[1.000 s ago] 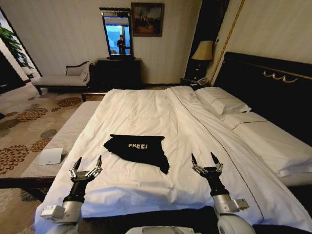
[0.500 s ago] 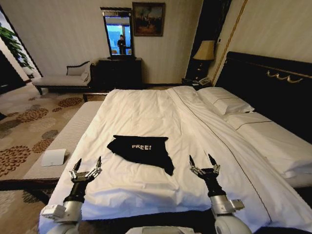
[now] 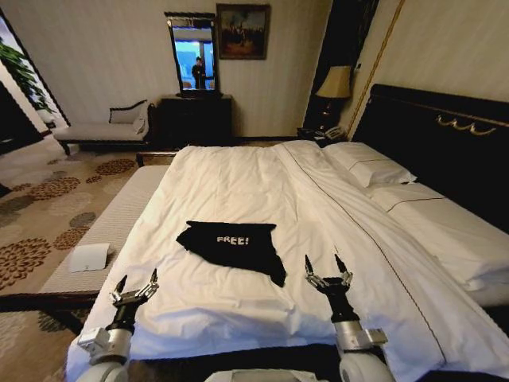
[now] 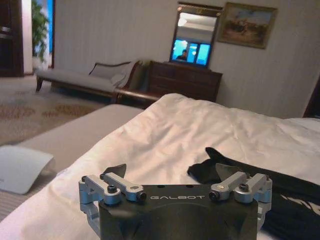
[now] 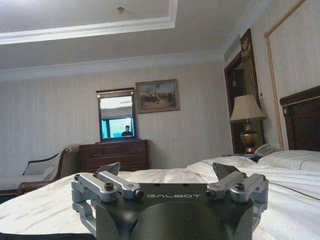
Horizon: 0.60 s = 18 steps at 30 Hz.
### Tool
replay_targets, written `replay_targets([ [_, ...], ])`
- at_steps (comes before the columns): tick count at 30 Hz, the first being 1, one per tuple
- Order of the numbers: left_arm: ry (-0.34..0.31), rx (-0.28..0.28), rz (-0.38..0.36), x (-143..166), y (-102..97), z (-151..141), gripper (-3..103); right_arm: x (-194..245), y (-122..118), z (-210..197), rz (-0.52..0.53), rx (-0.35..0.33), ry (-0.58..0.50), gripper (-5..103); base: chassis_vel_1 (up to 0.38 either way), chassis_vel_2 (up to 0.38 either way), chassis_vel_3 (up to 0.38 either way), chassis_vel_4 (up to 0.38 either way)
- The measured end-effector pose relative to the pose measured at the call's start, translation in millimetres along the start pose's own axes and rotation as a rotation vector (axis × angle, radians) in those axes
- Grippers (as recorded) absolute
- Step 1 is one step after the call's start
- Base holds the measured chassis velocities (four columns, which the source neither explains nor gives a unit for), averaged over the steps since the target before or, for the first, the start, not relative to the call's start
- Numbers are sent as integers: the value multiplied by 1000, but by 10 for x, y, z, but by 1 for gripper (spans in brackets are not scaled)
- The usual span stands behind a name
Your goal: Fold the clothes on the bed.
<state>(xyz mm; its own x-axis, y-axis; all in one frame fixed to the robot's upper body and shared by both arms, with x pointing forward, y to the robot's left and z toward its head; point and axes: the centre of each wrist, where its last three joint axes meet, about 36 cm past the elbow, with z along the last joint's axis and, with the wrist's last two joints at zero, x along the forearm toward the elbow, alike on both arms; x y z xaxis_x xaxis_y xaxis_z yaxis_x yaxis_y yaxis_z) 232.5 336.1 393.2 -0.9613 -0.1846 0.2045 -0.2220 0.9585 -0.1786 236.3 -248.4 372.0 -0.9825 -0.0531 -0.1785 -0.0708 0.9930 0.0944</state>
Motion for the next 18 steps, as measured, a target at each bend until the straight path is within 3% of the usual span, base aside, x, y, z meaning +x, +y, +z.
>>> replay_targets([
  [3, 19, 11, 15, -381, 83, -109, 100, -62, -14, 111, 8, 3, 3, 100, 0, 0, 0, 0],
  [7, 49, -22, 54, -843, 144, -190, 100, -103, -41, 238, 20, 4, 11, 100, 0, 0, 0, 0],
  [10, 95, 60, 114, -1284, 100, -329, 100, -97, -52, 368, 30, -6, 28, 100, 0, 0, 0, 0],
  [11, 95, 60, 114, -1284, 100, -329, 100, -97, -52, 368, 30, -6, 28, 100, 0, 0, 0, 0],
  [13, 118, 115, 134, -1444, 104, -455, 100, -186, -20, 463, 9, -22, 33, 100, 0, 0, 0, 0],
  [16, 139, 124, 139, -1630, 106, -512, 100, -224, 0, 519, -1, -30, 39, 100, 0, 0, 0, 0],
  [18, 169, 118, 153, -1944, 54, -548, 100, -182, 6, 550, 10, -43, 51, 100, 0, 0, 0, 0],
])
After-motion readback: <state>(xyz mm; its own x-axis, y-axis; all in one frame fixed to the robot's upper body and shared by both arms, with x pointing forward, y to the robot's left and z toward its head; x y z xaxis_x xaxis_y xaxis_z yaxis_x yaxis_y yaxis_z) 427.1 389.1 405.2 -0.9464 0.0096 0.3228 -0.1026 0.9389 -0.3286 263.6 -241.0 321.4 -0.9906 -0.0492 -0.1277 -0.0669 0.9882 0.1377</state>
